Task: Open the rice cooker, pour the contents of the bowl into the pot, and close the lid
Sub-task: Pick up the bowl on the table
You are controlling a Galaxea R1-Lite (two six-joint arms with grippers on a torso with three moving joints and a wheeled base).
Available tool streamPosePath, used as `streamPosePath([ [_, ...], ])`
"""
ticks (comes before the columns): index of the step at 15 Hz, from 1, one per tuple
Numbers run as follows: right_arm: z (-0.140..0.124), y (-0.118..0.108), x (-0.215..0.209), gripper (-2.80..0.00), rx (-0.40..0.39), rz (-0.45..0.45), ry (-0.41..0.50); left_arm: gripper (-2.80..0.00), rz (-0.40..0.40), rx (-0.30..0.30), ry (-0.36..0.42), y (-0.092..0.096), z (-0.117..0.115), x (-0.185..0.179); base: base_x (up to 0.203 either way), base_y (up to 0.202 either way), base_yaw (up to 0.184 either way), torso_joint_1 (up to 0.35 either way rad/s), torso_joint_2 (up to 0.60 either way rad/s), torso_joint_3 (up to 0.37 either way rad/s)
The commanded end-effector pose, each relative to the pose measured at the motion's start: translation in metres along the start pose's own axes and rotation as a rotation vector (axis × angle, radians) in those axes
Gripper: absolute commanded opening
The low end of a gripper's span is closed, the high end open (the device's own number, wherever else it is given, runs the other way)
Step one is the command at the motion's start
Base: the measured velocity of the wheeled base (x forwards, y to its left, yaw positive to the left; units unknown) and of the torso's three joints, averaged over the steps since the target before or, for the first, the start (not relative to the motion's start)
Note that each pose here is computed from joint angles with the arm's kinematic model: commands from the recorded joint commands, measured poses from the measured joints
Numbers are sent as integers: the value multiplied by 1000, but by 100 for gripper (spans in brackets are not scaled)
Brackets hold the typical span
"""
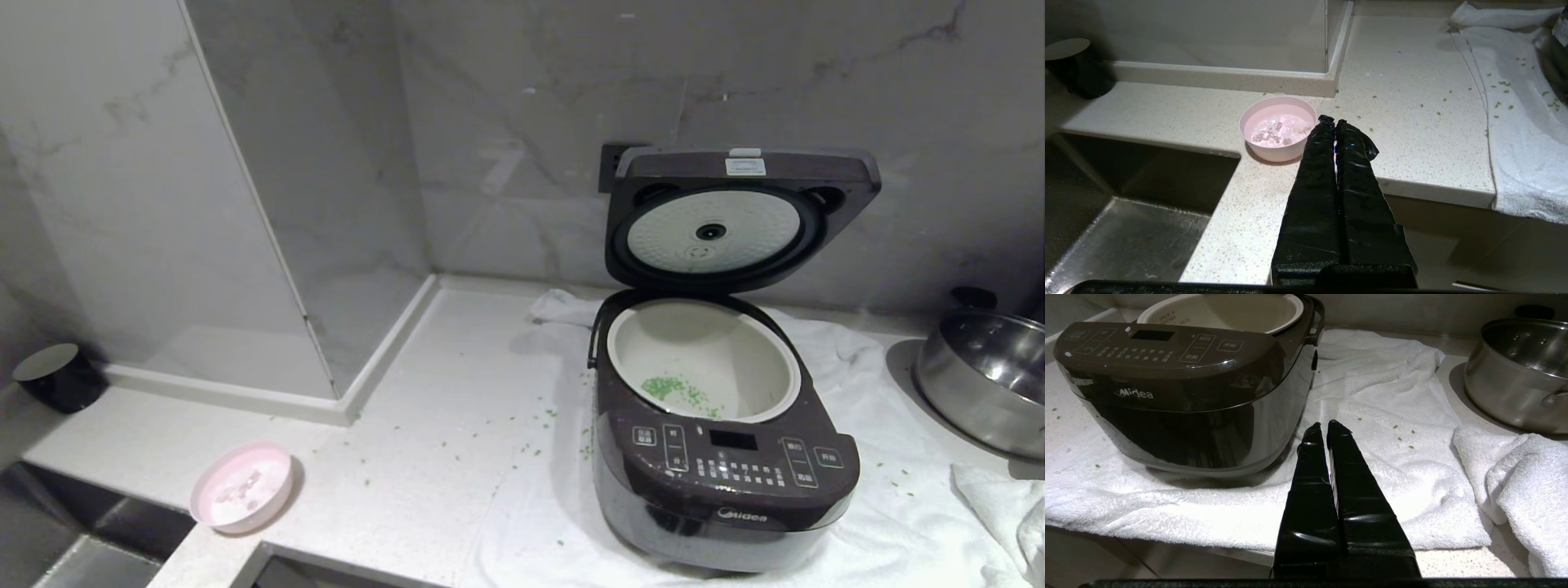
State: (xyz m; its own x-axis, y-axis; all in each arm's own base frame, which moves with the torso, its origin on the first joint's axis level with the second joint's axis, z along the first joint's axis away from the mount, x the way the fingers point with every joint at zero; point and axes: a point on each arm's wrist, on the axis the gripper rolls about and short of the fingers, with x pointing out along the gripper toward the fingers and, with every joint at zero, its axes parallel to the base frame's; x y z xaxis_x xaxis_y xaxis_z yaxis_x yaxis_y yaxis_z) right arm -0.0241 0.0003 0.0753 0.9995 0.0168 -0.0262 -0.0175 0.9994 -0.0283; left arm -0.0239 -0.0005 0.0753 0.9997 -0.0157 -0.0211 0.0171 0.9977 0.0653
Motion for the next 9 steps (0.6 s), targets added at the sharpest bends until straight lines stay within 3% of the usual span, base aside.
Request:
streamPosePath([
  [1,0,0,0,-280,0,0,1,-280,1,0,-2,0,0,0,0,0,0,0,0,0],
  [3,0,0,0,-280,1,2,1,-280,0,-1,-1,0,0,0,63,0,0,-11,-3,-1],
  [7,0,0,0,-280,1,2,1,-280,2,-1,-1,0,0,0,169,0,2,14,4,0],
  [9,0,0,0,-280,0,2,1,-280,0,-3,-1,0,0,0,0,0,0,0,0,0],
])
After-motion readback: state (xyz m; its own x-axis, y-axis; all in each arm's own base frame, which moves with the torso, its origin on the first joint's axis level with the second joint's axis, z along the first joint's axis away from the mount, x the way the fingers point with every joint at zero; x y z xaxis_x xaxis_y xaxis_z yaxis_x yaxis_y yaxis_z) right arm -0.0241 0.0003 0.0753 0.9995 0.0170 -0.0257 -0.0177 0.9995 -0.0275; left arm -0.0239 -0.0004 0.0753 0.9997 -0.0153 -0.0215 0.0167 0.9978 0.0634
